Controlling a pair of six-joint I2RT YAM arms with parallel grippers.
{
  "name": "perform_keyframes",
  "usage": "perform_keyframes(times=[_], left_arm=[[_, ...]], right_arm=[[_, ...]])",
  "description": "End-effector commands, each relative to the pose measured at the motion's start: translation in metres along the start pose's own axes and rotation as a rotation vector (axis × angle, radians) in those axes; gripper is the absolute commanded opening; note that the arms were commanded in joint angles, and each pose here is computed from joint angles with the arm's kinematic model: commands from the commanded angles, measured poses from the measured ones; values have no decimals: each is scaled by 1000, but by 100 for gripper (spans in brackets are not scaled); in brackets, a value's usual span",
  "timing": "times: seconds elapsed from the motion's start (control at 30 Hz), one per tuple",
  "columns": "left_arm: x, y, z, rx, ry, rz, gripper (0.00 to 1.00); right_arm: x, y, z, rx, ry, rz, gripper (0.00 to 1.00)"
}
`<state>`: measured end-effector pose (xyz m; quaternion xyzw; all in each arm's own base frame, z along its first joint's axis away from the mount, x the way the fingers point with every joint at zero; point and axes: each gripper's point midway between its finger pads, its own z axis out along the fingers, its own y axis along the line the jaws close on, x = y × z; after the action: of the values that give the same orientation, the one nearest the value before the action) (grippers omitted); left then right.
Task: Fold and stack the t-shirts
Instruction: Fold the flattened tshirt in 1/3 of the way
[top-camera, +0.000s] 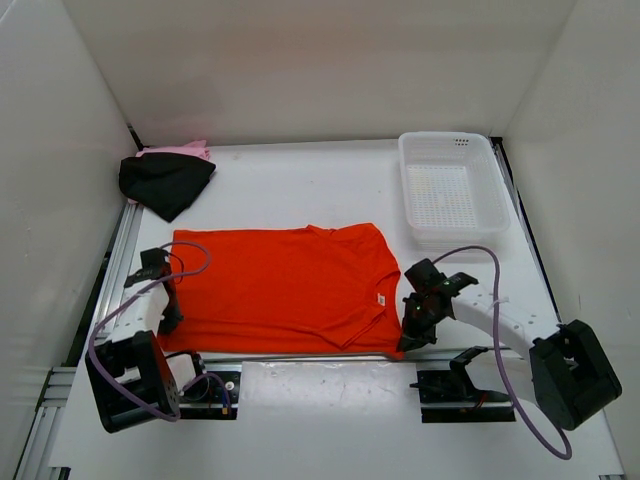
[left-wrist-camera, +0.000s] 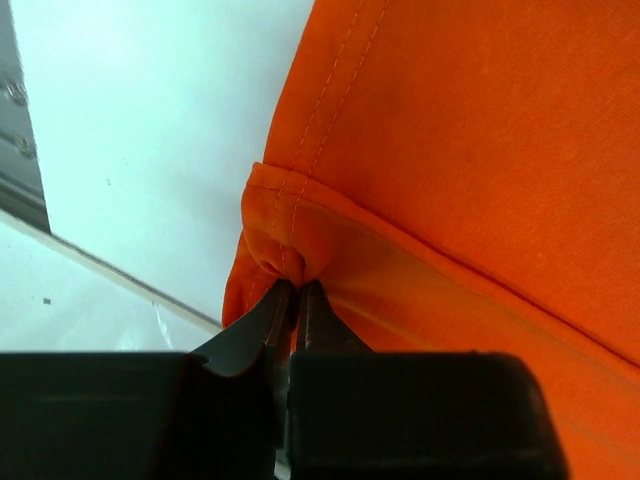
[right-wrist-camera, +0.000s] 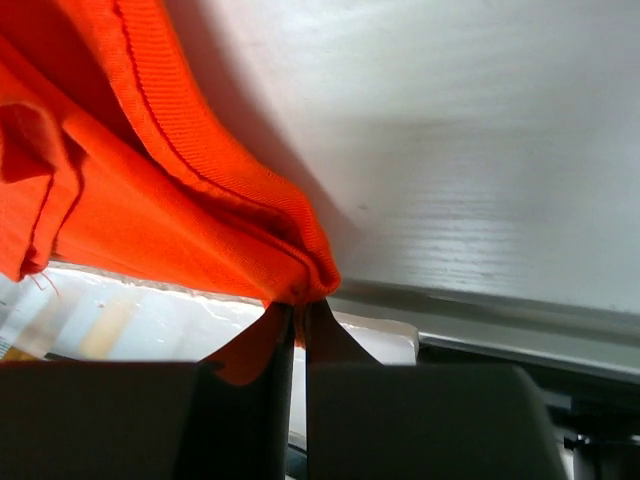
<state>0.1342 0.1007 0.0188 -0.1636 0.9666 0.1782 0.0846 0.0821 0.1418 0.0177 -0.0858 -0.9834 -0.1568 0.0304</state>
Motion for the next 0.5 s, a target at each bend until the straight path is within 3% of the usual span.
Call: perform_keyframes(times=[0.0,0.17,0.2,0.23,0.3,0.33,0.37,0.4,0.47], left_arm=[[7,12,-10,-49,19,4,12],[16,12,-20,-27,59,18,16],[22,12,-19,-27,77,25,31],[24,12,-19,-27,85,28,48],[19,15,-22,-39,71,23,78],[12,17,-27,-39,51,16,100],[1,19,-33,-39,21,5,100],[-31,24,-52,-30,-82,-32,100],[-67,21,-80,36,-201,-68,100]], right_arm=[[18,-23,-6,114,70,57,0],[22,-23,-19,112,54,53,2],[22,-22,-22,113,55,54,14],[22,-22,-24,117,62,33,45],[-1,-5,-41,99,-15,-20,60],[-10,2,-54,98,-52,-46,67],[-21,10,-64,107,-85,-109,69],[-46,41,-95,53,-188,-172,71],[-71,58,-118,77,-238,-261,73]])
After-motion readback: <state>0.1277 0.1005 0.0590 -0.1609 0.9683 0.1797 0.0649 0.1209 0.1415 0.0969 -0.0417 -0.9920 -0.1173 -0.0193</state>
